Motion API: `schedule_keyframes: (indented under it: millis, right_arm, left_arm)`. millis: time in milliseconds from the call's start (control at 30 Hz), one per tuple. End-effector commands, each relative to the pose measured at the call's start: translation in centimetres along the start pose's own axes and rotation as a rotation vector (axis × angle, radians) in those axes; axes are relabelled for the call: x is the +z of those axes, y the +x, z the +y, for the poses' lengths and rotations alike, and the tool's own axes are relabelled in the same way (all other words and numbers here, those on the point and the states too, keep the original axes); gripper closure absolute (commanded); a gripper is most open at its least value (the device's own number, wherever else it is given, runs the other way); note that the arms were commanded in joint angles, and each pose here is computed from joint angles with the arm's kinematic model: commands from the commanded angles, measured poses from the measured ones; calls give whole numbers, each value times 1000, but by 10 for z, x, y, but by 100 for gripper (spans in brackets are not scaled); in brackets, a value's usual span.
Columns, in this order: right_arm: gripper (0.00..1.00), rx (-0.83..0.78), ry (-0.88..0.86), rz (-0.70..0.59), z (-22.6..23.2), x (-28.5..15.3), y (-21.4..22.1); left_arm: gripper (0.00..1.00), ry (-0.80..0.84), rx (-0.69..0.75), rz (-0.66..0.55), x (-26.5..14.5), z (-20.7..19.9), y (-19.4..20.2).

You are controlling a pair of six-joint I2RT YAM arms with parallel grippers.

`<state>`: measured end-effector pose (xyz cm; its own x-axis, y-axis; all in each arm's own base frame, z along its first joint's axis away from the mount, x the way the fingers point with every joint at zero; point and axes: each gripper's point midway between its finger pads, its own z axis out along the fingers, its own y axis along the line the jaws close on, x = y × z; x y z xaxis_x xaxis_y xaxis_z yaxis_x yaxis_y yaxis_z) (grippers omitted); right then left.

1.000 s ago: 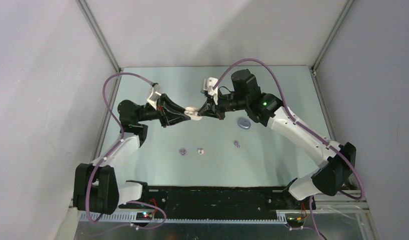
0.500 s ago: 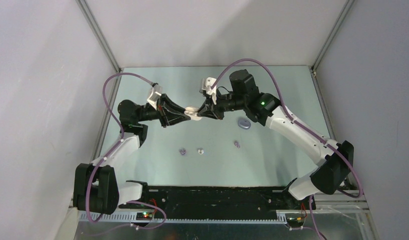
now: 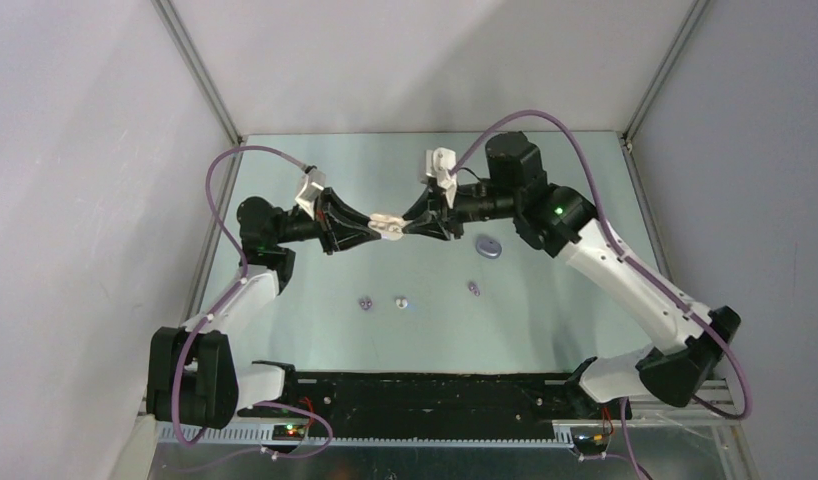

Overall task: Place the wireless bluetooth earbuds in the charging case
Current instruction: Pick up the left earbud from the center of the board.

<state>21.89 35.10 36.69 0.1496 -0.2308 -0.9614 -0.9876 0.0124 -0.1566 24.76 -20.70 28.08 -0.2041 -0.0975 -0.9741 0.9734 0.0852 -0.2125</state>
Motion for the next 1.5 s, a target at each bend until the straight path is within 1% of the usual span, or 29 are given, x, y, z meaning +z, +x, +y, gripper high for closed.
schedule_keyframes:
  millis: [0, 167, 300, 333, 367, 433, 467, 500, 533, 600, 700, 733, 767, 833, 1033, 1233, 1367, 1467]
  right_arm:
    - [70, -42, 11, 65, 9, -17, 28]
    - [71, 17, 30, 209, 9, -12, 113]
    - [70, -15, -60, 297, 13, 5, 162]
    - [70, -37, -96, 315, 13, 12, 176]
    - [67, -48, -117, 320, 15, 17, 181]
    - [63, -83, -198, 312, 22, 28, 196]
    - [62, -113, -228, 318, 23, 37, 206]
    - [61, -127, -239, 328, 22, 41, 213]
    - [60, -154, -257, 337, 22, 50, 222]
    - [60, -197, -280, 366, 20, 62, 238]
    - [61, -305, -329, 417, 22, 73, 260]
    - [61, -313, -363, 431, 29, 75, 268]
    - [62, -348, -389, 430, 32, 76, 271]
    - [63, -364, -424, 443, 41, 79, 278]
    - [68, -358, -455, 444, 58, 94, 283]
    - [69, -362, -440, 439, 61, 106, 282]
    - [69, -357, -416, 467, 61, 110, 286]
    - [69, -353, -393, 513, 60, 110, 292]
  left_arm:
    - [100, -55, 23, -17, -6, 8, -6]
    - [100, -113, 0, -28, -15, 16, -7]
    - [100, -183, -36, -28, -25, 22, -5]
    - [100, -215, -21, -32, -27, 27, -6]
    - [100, -253, -27, -23, -33, 31, -3]
    - [100, -395, -48, -46, -51, 50, -4]
    - [100, -457, -66, -67, -58, 57, -2]
    - [100, -493, -60, -104, -67, 59, -9]
    - [100, -531, -80, -123, -73, 62, -4]
    - [100, -583, -91, -153, -83, 64, -5]
    - [100, -607, -84, -134, -89, 57, -2]
    - [100, -611, -79, -127, -90, 56, -1]
    - [100, -617, -77, -117, -90, 52, 0]
    - [100, -631, -80, -111, -92, 48, 3]
    - [100, -654, -89, -112, -93, 38, 5]
    - [100, -654, -84, -110, -94, 35, 5]
    - [100, -654, -77, -111, -94, 36, 5]
    - [100, -659, -79, -115, -94, 37, 6]
